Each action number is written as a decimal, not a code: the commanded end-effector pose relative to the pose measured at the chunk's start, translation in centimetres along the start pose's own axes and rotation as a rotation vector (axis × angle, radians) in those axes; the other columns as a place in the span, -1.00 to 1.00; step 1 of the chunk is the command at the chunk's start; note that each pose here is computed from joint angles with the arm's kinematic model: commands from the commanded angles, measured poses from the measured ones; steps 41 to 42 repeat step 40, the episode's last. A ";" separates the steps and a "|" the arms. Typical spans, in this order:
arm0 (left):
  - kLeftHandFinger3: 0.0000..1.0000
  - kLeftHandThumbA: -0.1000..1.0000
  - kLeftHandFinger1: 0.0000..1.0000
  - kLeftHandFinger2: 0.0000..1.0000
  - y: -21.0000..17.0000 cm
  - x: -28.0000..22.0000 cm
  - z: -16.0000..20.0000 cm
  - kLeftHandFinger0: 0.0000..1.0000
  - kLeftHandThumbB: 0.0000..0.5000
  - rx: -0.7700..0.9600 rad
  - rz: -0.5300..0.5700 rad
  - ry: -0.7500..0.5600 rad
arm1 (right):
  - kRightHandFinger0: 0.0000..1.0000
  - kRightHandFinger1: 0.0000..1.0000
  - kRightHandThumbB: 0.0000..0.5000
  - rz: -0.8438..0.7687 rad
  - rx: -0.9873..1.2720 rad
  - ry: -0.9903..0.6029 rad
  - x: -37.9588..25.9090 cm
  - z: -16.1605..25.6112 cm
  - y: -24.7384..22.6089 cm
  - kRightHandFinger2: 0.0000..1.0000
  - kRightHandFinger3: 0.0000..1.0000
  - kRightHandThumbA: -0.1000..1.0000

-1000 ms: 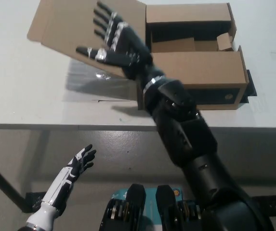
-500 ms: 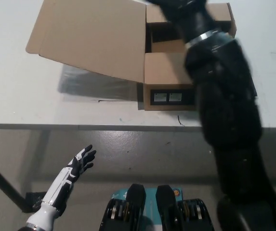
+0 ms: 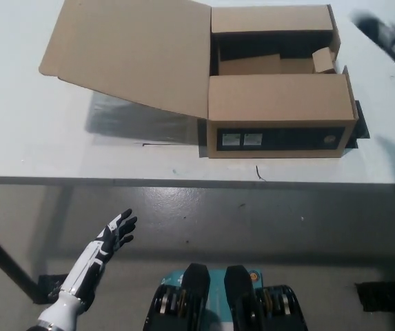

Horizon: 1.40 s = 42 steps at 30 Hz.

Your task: A small storage box is placed at the center of the table and the robot uses its right hand to slide under its lid and push it upwards to open it

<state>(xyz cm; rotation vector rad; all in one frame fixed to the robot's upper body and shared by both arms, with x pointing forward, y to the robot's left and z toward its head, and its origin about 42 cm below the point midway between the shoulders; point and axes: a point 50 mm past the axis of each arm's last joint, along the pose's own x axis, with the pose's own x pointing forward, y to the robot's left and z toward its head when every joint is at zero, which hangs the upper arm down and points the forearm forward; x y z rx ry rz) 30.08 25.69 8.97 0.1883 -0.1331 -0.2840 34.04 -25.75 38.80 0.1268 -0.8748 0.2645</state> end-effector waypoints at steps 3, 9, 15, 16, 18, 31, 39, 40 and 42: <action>1.00 1.00 1.00 1.00 0.7 0.6 1.2 1.00 0.30 0.001 -0.013 -0.089 | 1.00 1.00 0.56 0.047 -0.264 -0.150 -9.6 8.1 -0.7 1.00 1.00 1.00; 1.00 1.00 1.00 1.00 0.7 0.4 1.5 1.00 0.26 -0.003 0.007 -0.124 | 1.00 1.00 0.38 -0.035 -0.262 0.019 -14.6 4.2 0.1 1.00 1.00 1.00; 1.00 1.00 1.00 1.00 0.5 0.3 1.6 1.00 0.44 -0.025 0.051 -0.146 | 1.00 1.00 0.43 -0.072 -0.098 0.242 -18.9 -2.2 1.2 1.00 1.00 1.00; 1.00 1.00 1.00 1.00 0.4 0.3 1.6 1.00 0.45 -0.029 0.061 -0.149 | 1.00 1.00 0.37 -0.075 -0.045 0.289 -19.7 -3.7 1.4 1.00 1.00 1.00; 1.00 1.00 1.00 1.00 0.3 0.4 1.7 1.00 0.49 -0.035 0.074 -0.157 | 1.00 1.00 0.28 -0.088 -0.017 0.337 -20.7 -5.8 1.5 1.00 1.00 1.00; 1.00 1.00 1.00 1.00 0.1 0.0 1.6 1.00 0.41 -0.028 0.114 -0.186 | 1.00 1.00 0.29 -0.131 0.026 0.628 -25.8 -13.7 3.3 1.00 1.00 1.00; 1.00 1.00 1.00 1.00 -0.6 -1.0 1.3 1.00 0.38 -0.040 0.108 -0.168 | 1.00 1.00 0.00 -0.125 0.077 0.661 -28.2 -13.0 4.2 1.00 1.00 1.00; 1.00 1.00 1.00 1.00 -0.6 -1.0 1.3 1.00 0.39 -0.044 0.108 -0.167 | 1.00 1.00 -0.02 -0.123 0.077 0.661 -28.3 -12.9 4.2 1.00 1.00 1.00; 1.00 1.00 1.00 1.00 -0.6 -1.0 1.3 1.00 0.39 -0.044 0.108 -0.167 | 1.00 1.00 -0.02 -0.123 0.077 0.661 -28.3 -12.9 4.2 1.00 1.00 1.00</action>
